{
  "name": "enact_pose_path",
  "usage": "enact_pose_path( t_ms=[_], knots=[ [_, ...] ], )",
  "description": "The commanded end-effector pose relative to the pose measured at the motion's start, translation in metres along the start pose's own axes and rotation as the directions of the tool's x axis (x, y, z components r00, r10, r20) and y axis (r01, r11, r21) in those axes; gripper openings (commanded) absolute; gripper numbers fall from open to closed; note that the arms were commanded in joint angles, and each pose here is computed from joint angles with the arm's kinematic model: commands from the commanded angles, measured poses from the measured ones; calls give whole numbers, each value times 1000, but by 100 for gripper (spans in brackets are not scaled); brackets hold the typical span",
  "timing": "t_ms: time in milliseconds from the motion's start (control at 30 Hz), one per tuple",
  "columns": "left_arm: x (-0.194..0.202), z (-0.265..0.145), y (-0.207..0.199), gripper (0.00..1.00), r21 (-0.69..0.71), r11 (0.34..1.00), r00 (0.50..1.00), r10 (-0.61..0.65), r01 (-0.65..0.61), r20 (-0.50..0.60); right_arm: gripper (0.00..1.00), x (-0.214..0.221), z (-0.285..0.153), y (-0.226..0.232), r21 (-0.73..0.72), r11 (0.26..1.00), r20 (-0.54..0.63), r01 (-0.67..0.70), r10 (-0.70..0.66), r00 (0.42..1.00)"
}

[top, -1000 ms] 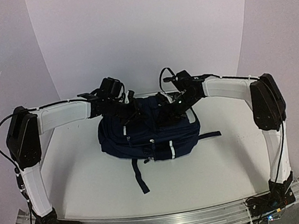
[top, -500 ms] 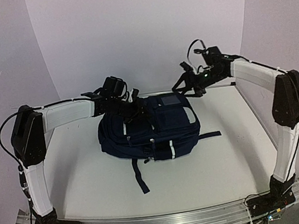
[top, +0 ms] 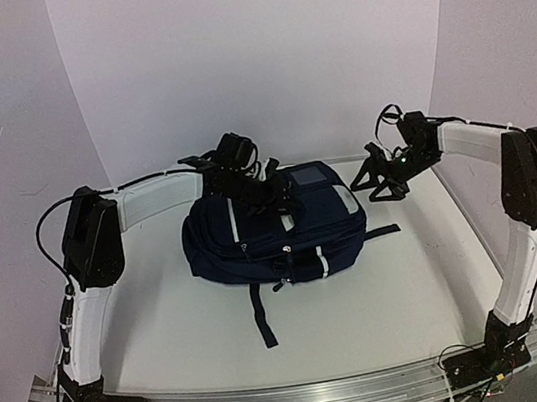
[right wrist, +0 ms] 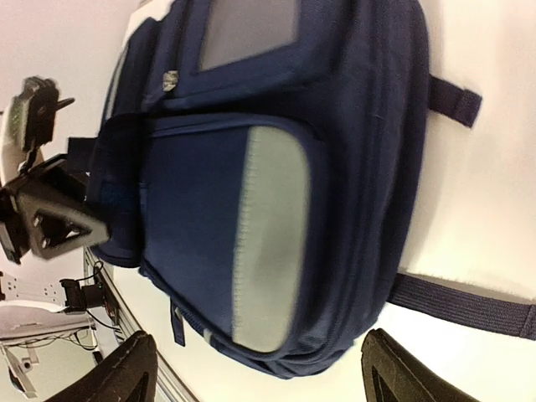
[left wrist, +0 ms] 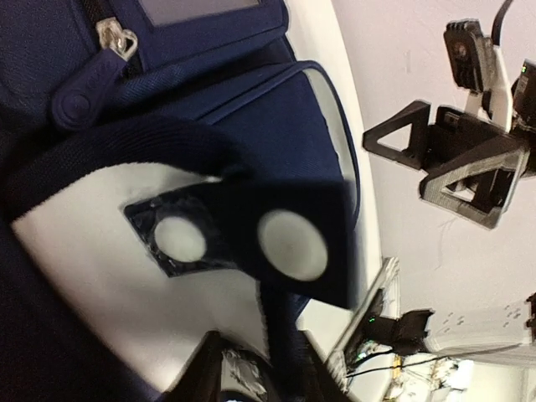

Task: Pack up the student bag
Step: Place the personal item in the student bag.

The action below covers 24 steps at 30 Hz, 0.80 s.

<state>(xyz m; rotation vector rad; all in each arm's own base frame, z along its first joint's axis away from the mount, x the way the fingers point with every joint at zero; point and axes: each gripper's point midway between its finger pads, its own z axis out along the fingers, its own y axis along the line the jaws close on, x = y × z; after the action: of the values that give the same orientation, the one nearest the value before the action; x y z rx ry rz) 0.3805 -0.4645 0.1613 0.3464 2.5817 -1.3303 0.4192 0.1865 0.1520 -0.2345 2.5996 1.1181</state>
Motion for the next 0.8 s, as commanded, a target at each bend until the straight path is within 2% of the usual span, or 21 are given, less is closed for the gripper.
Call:
enact_pose_path(
  t_ms=[0, 67, 133, 333, 533, 633, 767],
  knots=[
    [10, 12, -8, 41, 23, 999, 998, 26, -25, -52, 85, 23, 20, -24, -11, 996, -85, -87, 86, 993],
    [7, 11, -14, 52, 40, 999, 999, 37, -35, -36, 86, 25, 24, -25, -26, 994, -97, -106, 103, 990],
    [3, 9, -21, 59, 58, 997, 998, 53, -52, -16, 87, 24, 27, -25, -44, 991, -106, -123, 118, 987],
    [-9, 19, -40, 61, 108, 989, 995, 103, -104, 14, 87, 18, 27, -20, -66, 991, -99, -120, 113, 989],
    [1, 44, -19, 61, 64, 995, 996, 80, -77, -41, 87, 19, 26, -20, -59, 989, -99, -132, 126, 987],
    [15, 53, 4, 61, -20, 999, 994, 28, -30, -102, 88, 20, 23, -18, -60, 989, -95, -134, 128, 987],
    [20, 40, -2, 64, -21, 999, 995, 37, -39, -95, 88, 22, 19, -15, -57, 989, -90, -133, 128, 988]
  ],
)
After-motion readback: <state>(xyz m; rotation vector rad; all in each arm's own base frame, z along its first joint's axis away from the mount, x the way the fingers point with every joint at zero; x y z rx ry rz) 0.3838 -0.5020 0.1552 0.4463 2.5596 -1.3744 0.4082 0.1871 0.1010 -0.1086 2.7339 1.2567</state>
